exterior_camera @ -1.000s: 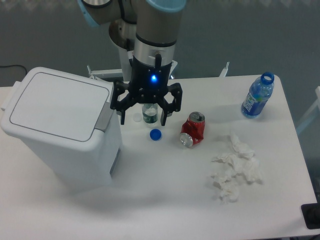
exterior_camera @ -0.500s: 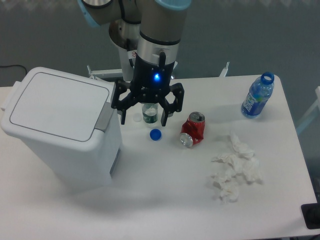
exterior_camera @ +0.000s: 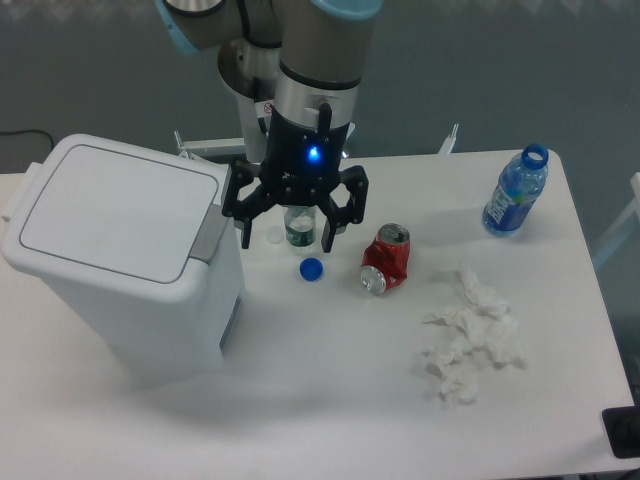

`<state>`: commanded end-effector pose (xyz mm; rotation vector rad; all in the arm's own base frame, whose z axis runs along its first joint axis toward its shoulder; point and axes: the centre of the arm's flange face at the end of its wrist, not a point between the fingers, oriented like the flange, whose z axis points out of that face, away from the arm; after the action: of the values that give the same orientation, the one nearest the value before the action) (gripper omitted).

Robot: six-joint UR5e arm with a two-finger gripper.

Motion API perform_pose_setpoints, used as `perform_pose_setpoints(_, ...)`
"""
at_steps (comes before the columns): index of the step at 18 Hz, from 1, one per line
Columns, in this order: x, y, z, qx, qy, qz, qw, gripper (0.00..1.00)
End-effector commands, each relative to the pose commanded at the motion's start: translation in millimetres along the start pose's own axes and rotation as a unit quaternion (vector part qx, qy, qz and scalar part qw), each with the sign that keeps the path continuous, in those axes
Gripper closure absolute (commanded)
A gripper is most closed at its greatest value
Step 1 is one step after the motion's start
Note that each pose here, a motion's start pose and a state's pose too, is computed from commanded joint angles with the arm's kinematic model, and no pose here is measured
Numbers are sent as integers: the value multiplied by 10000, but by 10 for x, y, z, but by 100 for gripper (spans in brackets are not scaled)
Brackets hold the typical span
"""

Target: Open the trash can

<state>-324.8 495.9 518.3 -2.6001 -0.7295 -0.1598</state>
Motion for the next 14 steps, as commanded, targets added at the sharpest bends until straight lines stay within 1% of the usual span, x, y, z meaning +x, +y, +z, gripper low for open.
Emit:
perform_pose_setpoints(10, -12, -4, -18, 40, 83, -25, 10000, 0)
perform_pose_setpoints(14, -5, 29, 35, -49, 104, -50, 9999, 0)
